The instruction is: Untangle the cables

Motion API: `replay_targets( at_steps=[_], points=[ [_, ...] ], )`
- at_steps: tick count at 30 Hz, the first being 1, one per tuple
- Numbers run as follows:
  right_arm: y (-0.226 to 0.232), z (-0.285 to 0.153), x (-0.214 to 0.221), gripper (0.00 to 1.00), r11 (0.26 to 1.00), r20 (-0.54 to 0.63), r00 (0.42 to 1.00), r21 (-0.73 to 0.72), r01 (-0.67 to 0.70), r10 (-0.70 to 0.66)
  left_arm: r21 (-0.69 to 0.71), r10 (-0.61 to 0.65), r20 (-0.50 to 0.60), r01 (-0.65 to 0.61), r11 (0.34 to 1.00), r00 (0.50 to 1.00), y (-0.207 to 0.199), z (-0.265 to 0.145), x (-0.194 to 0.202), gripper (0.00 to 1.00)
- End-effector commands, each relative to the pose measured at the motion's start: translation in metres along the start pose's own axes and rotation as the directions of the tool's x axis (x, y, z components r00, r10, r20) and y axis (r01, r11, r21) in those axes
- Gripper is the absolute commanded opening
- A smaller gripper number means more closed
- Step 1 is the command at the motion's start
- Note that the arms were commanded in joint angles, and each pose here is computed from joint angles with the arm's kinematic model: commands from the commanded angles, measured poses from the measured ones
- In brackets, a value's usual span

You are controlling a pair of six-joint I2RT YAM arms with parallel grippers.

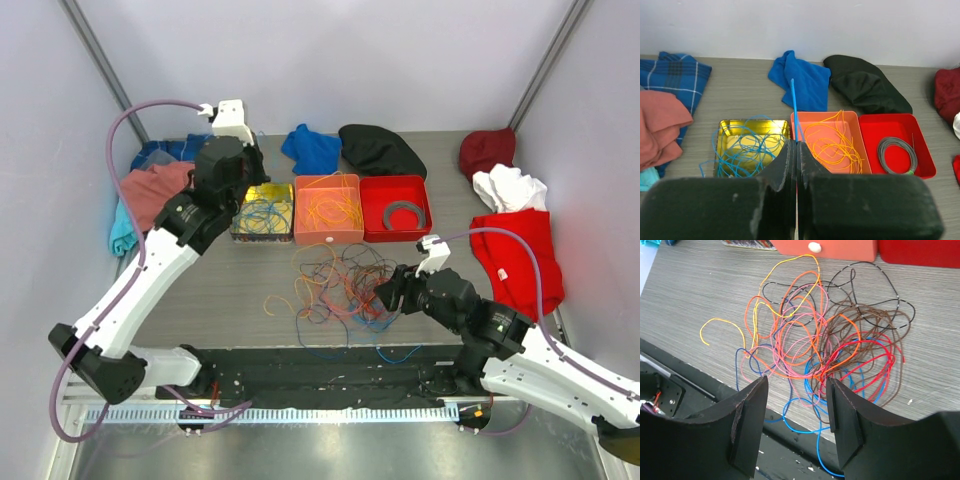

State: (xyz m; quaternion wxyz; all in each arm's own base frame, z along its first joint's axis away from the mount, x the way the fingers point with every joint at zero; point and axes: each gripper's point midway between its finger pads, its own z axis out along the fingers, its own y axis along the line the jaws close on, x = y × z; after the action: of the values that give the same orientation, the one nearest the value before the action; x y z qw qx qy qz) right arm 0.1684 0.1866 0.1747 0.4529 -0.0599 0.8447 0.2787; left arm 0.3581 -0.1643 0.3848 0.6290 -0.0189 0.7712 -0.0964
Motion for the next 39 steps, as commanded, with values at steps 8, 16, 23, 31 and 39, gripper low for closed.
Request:
replay_targets(
  at_steps=[8, 16, 23, 31, 39],
  points=[
    [0.000, -0.006, -0.022, 0.58, 0.999, 0.064, 0.997, 0.025, 0.041, -0.043, 0.034, -0.097, 0.017, 0.096, 0.995, 0.995, -0.002, 0.044, -0.011, 0.00],
    [-0.003, -0.004, -0.019, 0.58, 0.998, 0.056, 0.997, 0.036, 0.044, -0.046, -0.027, -0.123, -0.018, 0.123, 0.992, 0.992, 0.023, 0.072, 0.018, 0.00],
    [-0.005, -0.002, -0.019, 0.58, 0.998, 0.058, 0.997, 0.047, 0.045, -0.048, -0.070, -0.130, -0.004, 0.129, 0.989, 0.992, 0.043, 0.097, 0.020, 0.00],
    [-0.007, -0.001, -0.017, 0.58, 0.997, 0.057, 0.997, 0.057, 0.048, -0.051, -0.040, -0.174, -0.168, 0.169, 0.985, 0.970, 0.038, 0.113, 0.101, 0.00],
    [-0.007, 0.003, -0.014, 0.58, 0.997, 0.043, 0.998, 0.062, 0.050, -0.053, -0.073, -0.160, -0.335, 0.144, 0.987, 0.929, 0.044, 0.129, 0.183, 0.00]
  ],
)
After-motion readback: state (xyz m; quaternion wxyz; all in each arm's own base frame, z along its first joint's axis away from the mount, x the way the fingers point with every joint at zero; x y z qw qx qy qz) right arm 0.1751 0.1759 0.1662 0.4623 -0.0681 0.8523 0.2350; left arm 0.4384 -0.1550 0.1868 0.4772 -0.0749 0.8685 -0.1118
